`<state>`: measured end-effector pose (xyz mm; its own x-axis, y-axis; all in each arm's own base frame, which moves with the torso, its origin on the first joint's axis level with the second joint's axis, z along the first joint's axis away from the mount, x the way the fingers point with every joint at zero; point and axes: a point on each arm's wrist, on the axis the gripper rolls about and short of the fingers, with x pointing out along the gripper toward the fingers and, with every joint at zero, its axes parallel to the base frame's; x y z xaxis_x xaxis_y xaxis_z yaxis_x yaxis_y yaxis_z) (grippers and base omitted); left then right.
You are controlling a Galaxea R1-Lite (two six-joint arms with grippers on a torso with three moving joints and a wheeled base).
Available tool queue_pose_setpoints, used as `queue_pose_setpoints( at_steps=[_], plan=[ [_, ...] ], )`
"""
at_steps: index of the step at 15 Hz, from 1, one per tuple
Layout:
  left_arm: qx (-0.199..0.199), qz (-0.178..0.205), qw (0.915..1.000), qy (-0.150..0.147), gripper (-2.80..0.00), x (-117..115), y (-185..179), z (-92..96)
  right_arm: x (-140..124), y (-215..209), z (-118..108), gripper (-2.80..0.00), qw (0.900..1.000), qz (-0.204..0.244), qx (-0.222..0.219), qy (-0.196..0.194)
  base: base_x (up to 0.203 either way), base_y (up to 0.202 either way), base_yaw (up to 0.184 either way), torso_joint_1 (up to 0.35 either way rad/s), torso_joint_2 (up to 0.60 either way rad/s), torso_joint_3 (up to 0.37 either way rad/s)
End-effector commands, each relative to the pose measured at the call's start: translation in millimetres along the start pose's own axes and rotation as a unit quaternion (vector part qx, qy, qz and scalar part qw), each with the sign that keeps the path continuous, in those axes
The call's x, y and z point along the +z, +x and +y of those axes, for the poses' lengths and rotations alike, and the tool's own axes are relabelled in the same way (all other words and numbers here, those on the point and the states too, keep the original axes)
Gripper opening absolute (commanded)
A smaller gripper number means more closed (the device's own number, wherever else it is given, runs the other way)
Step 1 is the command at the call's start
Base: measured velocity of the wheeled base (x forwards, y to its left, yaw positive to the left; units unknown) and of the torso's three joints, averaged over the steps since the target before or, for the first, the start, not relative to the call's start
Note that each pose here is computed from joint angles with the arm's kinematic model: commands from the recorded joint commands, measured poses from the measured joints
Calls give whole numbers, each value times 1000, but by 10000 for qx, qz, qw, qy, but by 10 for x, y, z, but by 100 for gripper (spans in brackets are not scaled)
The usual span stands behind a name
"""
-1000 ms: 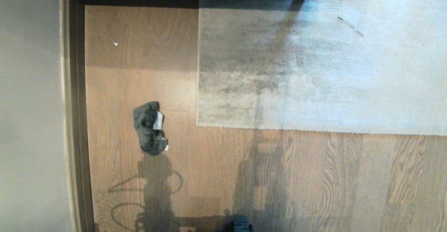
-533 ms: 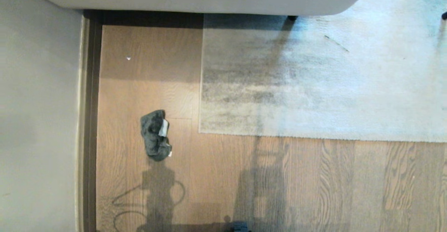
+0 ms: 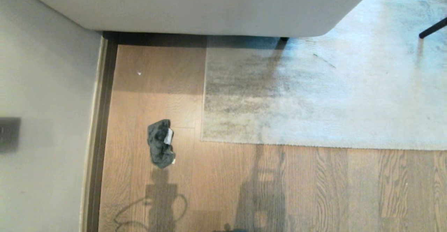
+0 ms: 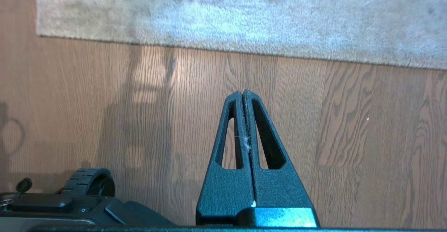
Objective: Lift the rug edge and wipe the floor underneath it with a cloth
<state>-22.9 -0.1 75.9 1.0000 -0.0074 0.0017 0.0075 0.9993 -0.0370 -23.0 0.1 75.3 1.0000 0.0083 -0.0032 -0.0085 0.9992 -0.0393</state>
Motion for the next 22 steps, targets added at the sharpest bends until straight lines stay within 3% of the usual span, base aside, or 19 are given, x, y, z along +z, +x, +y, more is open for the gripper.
queue_pose_setpoints(
  at_steps=[1, 22],
  plan=[
    [-1, 0, 10000, 6, -280, 2, 0, 0, 0, 1, 0, -280, 10000, 7, 5, -3, 0, 0, 0, 7, 5, 194],
    [-1, -4, 10000, -49, -280, -1, 1, 0, 0, 1, 0, -280, 10000, 7, 5, -3, 0, 0, 0, 3, 3, 204]
  ],
)
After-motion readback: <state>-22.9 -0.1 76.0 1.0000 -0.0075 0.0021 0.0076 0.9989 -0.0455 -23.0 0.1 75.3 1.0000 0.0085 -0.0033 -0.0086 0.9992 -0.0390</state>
